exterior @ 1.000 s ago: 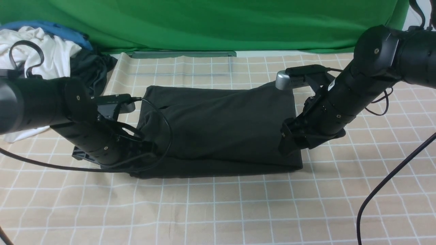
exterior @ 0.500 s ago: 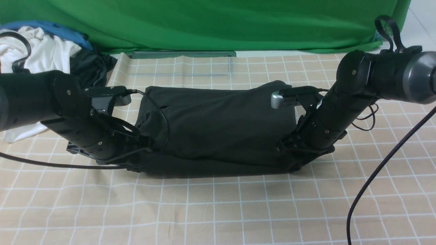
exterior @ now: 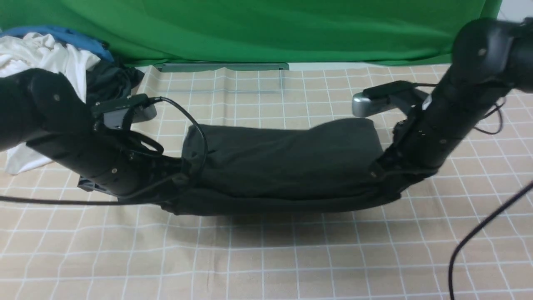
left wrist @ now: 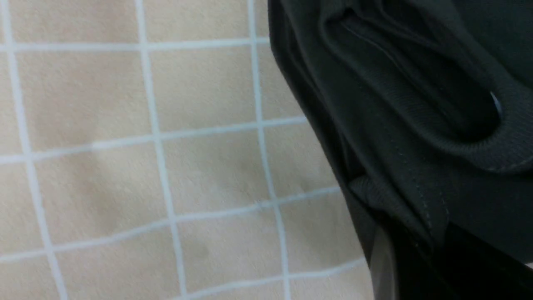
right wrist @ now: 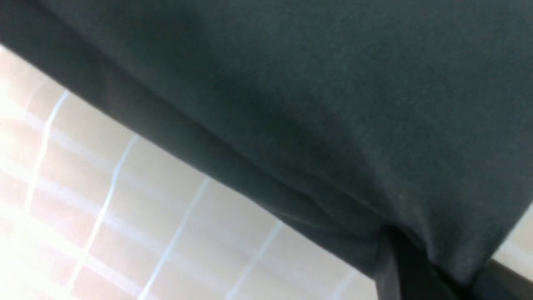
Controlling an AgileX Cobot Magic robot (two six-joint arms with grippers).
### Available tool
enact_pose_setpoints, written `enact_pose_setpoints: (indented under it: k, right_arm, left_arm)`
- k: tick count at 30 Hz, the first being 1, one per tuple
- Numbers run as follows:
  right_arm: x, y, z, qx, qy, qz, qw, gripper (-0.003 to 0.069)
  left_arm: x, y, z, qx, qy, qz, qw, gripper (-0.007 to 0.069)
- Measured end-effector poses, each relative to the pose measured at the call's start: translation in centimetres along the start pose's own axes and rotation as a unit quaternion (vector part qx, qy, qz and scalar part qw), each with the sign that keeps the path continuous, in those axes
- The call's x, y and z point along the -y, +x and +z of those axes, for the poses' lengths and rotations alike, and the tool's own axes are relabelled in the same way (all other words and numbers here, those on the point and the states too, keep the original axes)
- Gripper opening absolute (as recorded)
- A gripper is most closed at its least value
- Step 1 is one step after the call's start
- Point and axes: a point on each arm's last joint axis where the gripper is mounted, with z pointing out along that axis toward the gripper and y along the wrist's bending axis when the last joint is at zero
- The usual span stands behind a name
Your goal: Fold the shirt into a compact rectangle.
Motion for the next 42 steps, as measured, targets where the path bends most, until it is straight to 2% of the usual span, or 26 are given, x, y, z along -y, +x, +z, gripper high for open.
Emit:
enact_pose_setpoints:
  k: [8,12,14,16,19,21,23,26,28,30,32,34,37,39,41,42]
  right_arm:
    - [-0.2,4.6,2.1,-0.073,-0.011,0.036,0.997,0.0078]
    - [0.1,5.8,3.6,-0.076,-0.007,0.053,0.996,0.0116]
    - [0.2,6.0,3.8,-0.078,-0.002,0.05,0.996,0.0169]
    - [0.3,6.0,3.8,-0.079,0.003,0.046,0.996,0.026]
    - [0.3,6.1,3.7,-0.088,0.002,0.025,0.996,0.04]
    - [0.2,6.1,3.5,-0.095,0.002,0.018,0.995,0.0415]
    - [0.1,5.9,2.4,-0.101,0.006,0.007,0.995,0.0394]
    - [-0.4,5.5,-0.5,-0.065,0.019,-0.01,0.998,0.0265]
    - [-1.0,5.5,-3.5,-0.012,0.032,-0.024,0.999,0.0153]
    - [-1.6,6.0,-6.7,0.051,0.051,-0.033,0.997,0.0085]
    - [-2.4,7.5,-11.2,0.155,0.088,-0.037,0.983,0.0038]
    - [-2.8,8.6,-13.8,0.218,0.115,-0.04,0.968,0.0036]
    - [-4.0,12.4,-19.1,0.354,0.155,-0.043,0.921,0.0036]
    - [-4.6,14.2,-21.4,0.418,0.17,-0.049,0.891,0.0036]
    - [-5.5,17.5,-23.8,0.497,0.181,-0.057,0.847,0.0036]
    - [-5.8,18.5,-24.2,0.513,0.183,-0.06,0.836,0.0036]
  left_arm:
    - [0.8,4.4,1.1,-0.061,0.006,-0.019,0.998,0.0038]
    - [0.6,5.2,1.3,-0.07,0.005,-0.037,0.997,0.0038]
    - [0.6,5.1,1.3,-0.068,0.003,-0.041,0.997,0.004]
    - [0.5,5.1,1.3,-0.067,0.0,-0.038,0.997,0.0055]
    - [0.4,5.1,1.3,-0.067,-0.009,-0.028,0.997,0.0136]
    - [0.3,5.2,1.3,-0.069,-0.015,-0.02,0.997,0.0176]
    - [0.2,5.0,1.1,-0.072,-0.024,-0.006,0.997,0.0258]
    - [0.2,4.6,0.2,-0.074,-0.036,0.017,0.996,0.0347]
    - [0.4,4.1,-0.9,-0.069,-0.045,0.026,0.996,0.0365]
    - [0.6,3.8,-2.0,-0.056,-0.053,0.032,0.997,0.035]
    - [0.8,3.8,-3.5,-0.034,-0.059,0.037,0.997,0.0277]
    - [1.1,4.1,-4.9,-0.015,-0.058,0.045,0.997,0.0193]
    - [1.8,5.1,-8.3,0.05,-0.045,0.054,0.996,0.0052]
    - [2.2,5.7,-10.3,0.095,-0.034,0.058,0.993,0.0027]
    - [2.8,7.0,-13.2,0.167,-0.016,0.067,0.983,0.0016]
    - [2.9,7.2,-13.7,0.181,-0.013,0.068,0.981,0.0017]
